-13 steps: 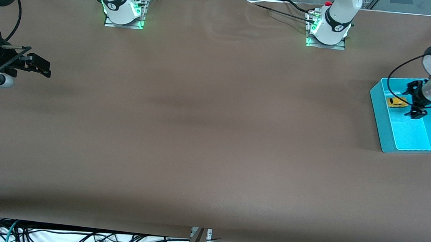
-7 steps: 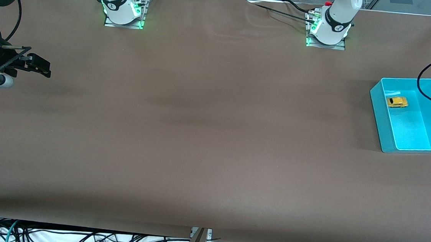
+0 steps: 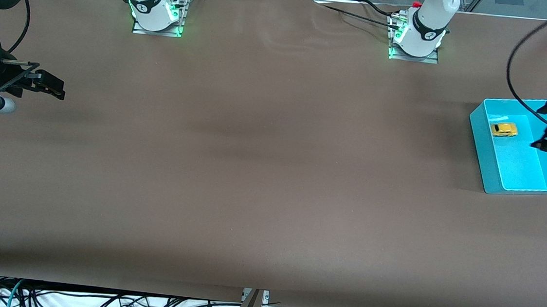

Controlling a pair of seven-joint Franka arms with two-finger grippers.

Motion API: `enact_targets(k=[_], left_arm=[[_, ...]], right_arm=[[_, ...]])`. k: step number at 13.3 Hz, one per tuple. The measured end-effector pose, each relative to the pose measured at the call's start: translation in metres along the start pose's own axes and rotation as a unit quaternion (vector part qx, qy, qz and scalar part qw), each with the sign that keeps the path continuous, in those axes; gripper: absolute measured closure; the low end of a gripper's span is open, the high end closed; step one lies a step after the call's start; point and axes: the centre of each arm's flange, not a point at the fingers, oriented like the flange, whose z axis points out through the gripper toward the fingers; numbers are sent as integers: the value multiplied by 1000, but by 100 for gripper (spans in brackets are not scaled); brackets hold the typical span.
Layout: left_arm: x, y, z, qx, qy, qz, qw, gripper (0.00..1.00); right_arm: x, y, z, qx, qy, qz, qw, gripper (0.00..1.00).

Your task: Wind and store yellow beetle car

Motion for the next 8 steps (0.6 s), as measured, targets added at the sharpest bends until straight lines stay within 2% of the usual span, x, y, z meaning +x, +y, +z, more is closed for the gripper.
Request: enact_targets(k=[1, 3, 8], left_arm=[[-21, 11, -9, -6, 5, 66, 998, 0], [-52, 22, -23, -1, 5, 186, 982, 0], [-60, 17, -64, -21, -5, 362, 932, 0]], right_arm=[[0, 0, 0, 0, 0, 1, 1000, 0], [0, 0, 0, 0, 0, 1, 1000, 0], [0, 0, 1, 0, 0, 2, 1000, 0]])
